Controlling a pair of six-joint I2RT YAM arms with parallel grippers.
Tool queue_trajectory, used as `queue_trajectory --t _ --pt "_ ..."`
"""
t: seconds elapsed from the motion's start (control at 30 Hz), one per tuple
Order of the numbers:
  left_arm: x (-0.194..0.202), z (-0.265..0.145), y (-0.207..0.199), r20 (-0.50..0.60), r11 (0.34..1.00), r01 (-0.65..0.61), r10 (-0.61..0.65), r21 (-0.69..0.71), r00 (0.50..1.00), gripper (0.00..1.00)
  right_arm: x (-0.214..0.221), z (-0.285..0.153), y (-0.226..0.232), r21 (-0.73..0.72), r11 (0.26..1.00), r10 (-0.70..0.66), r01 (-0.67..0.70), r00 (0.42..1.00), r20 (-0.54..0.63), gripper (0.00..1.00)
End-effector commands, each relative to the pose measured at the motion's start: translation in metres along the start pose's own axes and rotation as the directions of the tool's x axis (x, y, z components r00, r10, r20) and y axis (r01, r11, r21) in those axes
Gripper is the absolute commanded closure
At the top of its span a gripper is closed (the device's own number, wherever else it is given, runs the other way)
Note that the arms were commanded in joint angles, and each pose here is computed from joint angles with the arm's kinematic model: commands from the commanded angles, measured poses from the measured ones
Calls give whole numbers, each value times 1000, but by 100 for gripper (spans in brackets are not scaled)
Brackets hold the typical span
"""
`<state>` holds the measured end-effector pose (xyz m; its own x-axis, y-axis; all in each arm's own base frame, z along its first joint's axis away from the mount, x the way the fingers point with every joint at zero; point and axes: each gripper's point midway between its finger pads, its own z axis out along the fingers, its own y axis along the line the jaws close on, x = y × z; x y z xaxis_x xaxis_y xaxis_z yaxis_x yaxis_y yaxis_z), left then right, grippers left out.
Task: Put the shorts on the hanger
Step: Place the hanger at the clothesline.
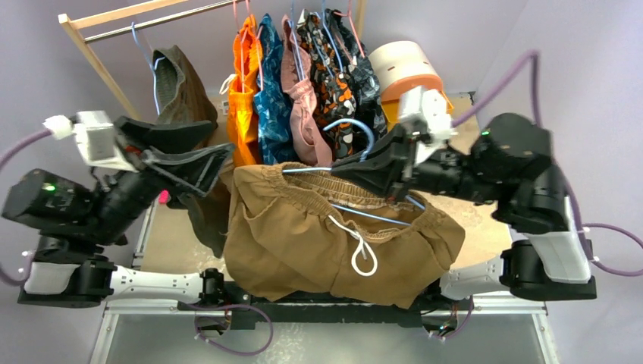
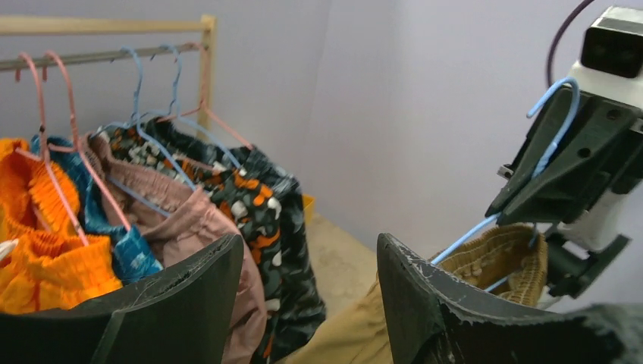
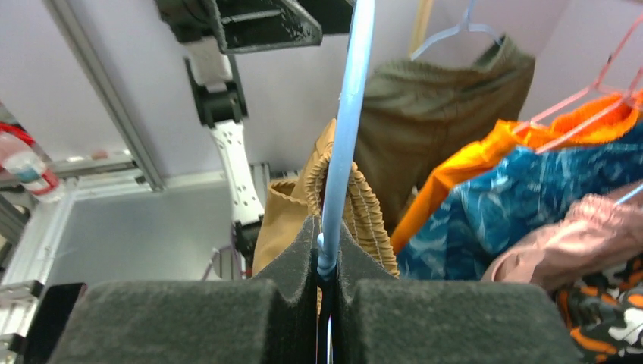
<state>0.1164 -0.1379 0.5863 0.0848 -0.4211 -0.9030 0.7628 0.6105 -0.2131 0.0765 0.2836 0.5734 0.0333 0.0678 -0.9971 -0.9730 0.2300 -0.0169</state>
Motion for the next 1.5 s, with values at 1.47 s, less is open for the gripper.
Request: queue_trajectory --t 1.47 --pt "17 -55 120 65 750 121 -104 -650 992 42 -13 149 -115 562 822 -18 -91 982 185 100"
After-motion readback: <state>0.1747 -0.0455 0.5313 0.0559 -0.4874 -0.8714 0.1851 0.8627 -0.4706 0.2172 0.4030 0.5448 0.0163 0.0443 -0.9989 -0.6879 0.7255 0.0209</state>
